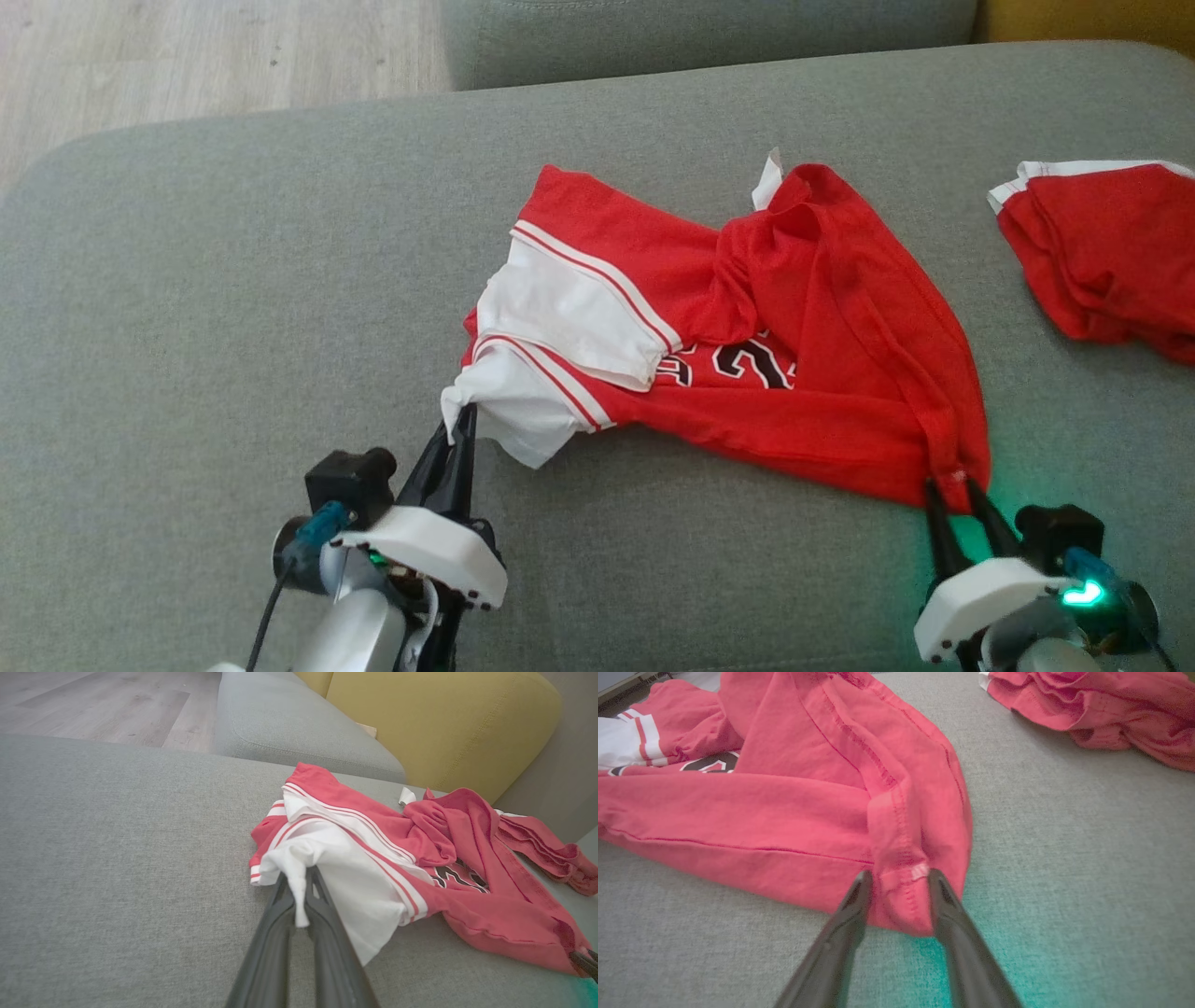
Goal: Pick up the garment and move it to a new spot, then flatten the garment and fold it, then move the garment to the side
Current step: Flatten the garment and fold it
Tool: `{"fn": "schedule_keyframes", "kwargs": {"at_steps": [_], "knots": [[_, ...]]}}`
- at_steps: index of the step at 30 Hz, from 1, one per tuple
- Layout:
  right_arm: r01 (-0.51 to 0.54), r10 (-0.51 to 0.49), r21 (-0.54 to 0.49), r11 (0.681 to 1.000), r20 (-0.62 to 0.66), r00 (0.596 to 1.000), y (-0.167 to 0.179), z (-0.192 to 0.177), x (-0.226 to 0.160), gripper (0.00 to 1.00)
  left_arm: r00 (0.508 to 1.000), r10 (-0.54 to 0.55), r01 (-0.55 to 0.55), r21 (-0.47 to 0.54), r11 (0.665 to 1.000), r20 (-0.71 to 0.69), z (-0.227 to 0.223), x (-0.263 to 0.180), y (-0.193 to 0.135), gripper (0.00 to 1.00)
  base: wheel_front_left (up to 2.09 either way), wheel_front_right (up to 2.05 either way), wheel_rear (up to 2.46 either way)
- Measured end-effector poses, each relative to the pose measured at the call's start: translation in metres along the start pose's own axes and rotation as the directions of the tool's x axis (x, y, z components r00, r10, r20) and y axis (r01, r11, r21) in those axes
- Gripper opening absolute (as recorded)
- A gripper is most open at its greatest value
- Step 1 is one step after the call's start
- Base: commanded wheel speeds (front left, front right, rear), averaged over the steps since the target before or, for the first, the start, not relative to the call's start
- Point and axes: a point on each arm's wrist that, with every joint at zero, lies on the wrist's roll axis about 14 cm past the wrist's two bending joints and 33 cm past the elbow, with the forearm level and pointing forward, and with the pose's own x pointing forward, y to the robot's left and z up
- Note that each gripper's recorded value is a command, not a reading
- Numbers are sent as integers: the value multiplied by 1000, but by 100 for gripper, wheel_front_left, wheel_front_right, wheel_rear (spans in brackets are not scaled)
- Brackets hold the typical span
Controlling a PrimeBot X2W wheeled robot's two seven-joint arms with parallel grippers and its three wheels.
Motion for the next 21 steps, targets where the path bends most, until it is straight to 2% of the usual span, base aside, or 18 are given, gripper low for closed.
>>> {"fn": "schedule_keyframes", "kwargs": {"at_steps": [2, 11, 21], "knots": [[0, 0, 0, 1000, 3, 1000, 0, 2, 2, 0, 1000, -1, 1, 0, 1000, 0, 0, 0, 0, 0, 0, 0, 0], [12, -12, 9, 1000, 35, 999, -4, 7, 0, 0, 1000, -3, 3, 2, 1000, 8, 3, 0, -1, 0, 0, 0, 0], [-65, 51, 46, 997, 252, 966, 19, 72, -8, 0, 995, 24, -24, 0, 1000, 101, 33, -1, 7, 0, 0, 0, 0]]}}
